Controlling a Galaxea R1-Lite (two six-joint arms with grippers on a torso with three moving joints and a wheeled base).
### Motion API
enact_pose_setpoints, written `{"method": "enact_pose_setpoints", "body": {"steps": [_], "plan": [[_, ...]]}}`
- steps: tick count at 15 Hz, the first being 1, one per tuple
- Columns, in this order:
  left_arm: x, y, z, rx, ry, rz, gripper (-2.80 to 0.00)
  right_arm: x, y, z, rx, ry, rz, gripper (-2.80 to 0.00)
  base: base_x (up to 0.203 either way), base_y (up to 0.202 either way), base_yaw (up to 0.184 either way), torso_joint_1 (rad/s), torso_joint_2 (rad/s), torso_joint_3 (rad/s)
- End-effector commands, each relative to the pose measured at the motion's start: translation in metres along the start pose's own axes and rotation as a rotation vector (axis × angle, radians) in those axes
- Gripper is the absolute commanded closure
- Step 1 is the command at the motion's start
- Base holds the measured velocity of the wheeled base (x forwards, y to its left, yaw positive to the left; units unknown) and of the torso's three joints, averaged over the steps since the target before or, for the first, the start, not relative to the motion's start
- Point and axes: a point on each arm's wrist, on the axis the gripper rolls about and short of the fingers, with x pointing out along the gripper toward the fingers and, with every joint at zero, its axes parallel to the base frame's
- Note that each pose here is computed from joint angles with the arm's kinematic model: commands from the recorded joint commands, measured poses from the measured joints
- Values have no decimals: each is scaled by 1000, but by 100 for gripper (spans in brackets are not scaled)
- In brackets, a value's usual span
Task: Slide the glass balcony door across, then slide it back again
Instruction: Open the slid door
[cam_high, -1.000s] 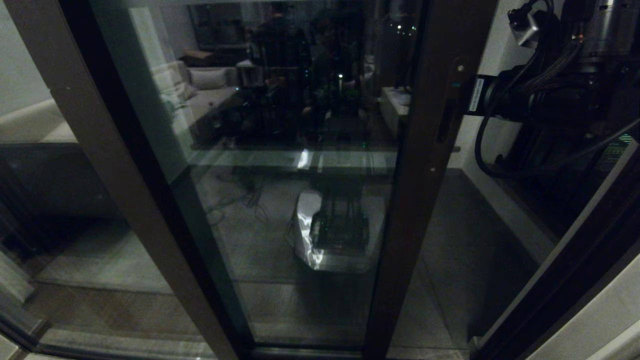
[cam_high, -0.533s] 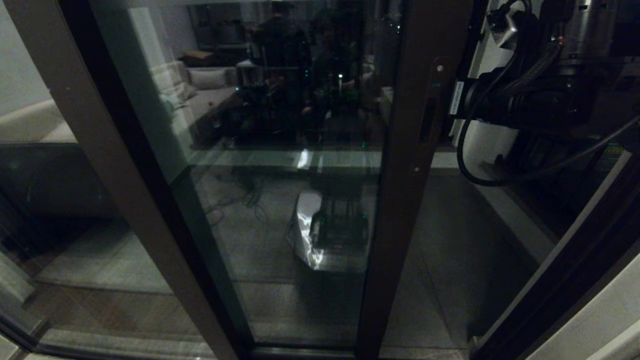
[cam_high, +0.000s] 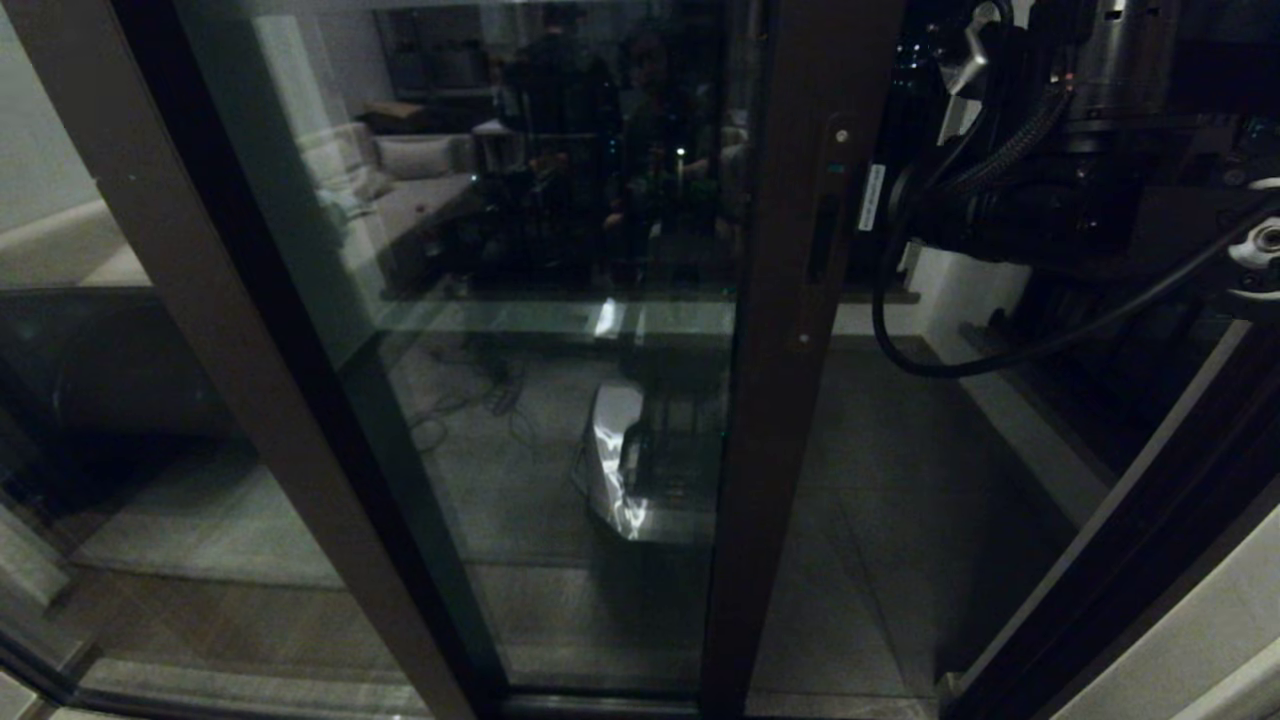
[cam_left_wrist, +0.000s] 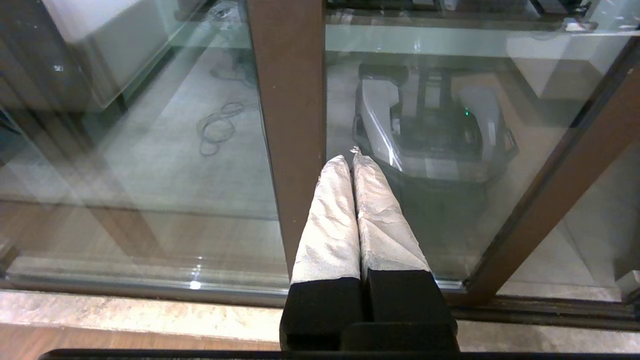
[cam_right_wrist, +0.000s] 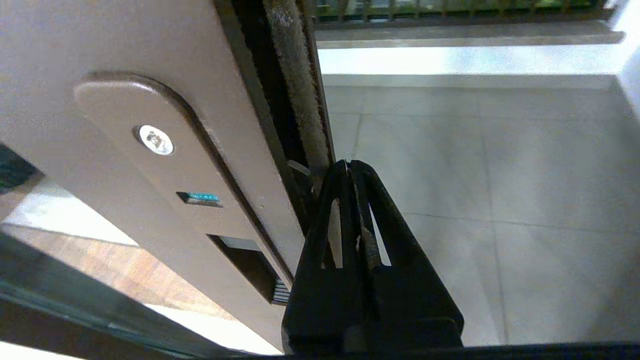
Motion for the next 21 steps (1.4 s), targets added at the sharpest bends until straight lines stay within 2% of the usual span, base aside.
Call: {"method": "enact_pose_setpoints", "body": {"steps": [1, 11, 13, 17, 21], "plan": [[0, 0, 0, -1, 1, 0, 0, 2, 5, -4, -2, 11, 14, 0, 0, 0, 0, 0, 0, 0], [0, 0, 0, -1, 1, 0, 0, 3, 41, -11, -12, 16, 68, 0, 0, 0, 0, 0, 0, 0], [0, 0, 0, -1, 1, 0, 0, -4, 39, -8, -4, 9, 53, 0, 0, 0, 0, 0, 0, 0], [0, 0, 0, -1, 1, 0, 0, -53, 23, 2, 11, -5, 60, 0, 0, 0, 0, 0, 0, 0], [0, 0, 0, -1, 1, 0, 0, -144, -7, 12, 23, -38, 71, 0, 0, 0, 0, 0, 0, 0]]}}
